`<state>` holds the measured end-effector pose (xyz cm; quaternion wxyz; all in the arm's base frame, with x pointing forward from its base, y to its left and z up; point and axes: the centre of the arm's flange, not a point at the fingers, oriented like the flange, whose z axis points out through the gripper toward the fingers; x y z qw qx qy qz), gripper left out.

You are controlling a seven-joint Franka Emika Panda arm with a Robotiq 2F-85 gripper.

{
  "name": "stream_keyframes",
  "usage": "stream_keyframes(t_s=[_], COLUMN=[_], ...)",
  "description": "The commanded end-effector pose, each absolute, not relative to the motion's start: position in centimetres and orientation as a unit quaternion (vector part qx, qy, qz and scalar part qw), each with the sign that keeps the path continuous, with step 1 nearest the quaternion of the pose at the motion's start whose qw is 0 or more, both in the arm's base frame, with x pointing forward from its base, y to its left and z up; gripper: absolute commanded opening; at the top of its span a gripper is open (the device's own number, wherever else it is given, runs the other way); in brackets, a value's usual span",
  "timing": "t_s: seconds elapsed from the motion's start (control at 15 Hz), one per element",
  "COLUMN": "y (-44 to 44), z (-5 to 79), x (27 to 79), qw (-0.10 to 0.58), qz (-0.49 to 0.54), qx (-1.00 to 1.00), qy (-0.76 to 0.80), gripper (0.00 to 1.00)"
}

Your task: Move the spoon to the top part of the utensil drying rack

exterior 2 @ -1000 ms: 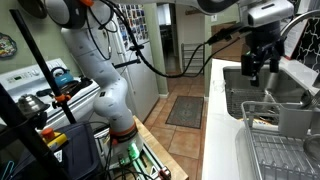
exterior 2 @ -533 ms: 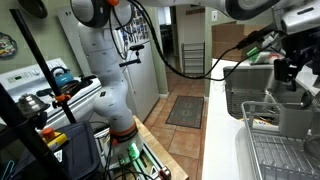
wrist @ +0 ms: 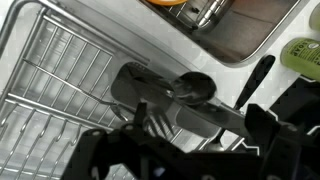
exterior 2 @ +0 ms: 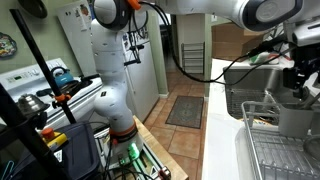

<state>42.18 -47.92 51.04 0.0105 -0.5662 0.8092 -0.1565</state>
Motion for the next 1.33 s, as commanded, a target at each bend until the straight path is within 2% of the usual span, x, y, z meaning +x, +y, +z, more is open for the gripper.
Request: stream_keyframes(t_s=[0.0, 0.2, 0.33, 0.6, 0.8, 1.0, 1.13, 1.27], y=[-48.30, -48.34, -48.29, -48.34, -48.31, -48.25, -48.25, -48.24], z=[50.49, 50.29, 50.16, 49.80, 49.68, 49.65, 49.63, 49.64], x=[43.11, 43.29, 43.29, 43.36, 43.42, 43.47, 43.47, 43.47], qw=[0.016, 0.012, 0.009, 0.006, 0.005, 0.004, 0.004, 0.003], qz=[-0.154, -0.152, -0.149, -0.144, -0.143, -0.143, -0.143, -0.143], qx=[-0.564, -0.565, -0.566, -0.566, -0.567, -0.567, -0.567, -0.567], qy=[0.811, 0.811, 0.811, 0.811, 0.811, 0.811, 0.811, 0.811], gripper=[1.00, 0.99, 0.91, 0.53, 0.35, 0.23, 0.25, 0.21])
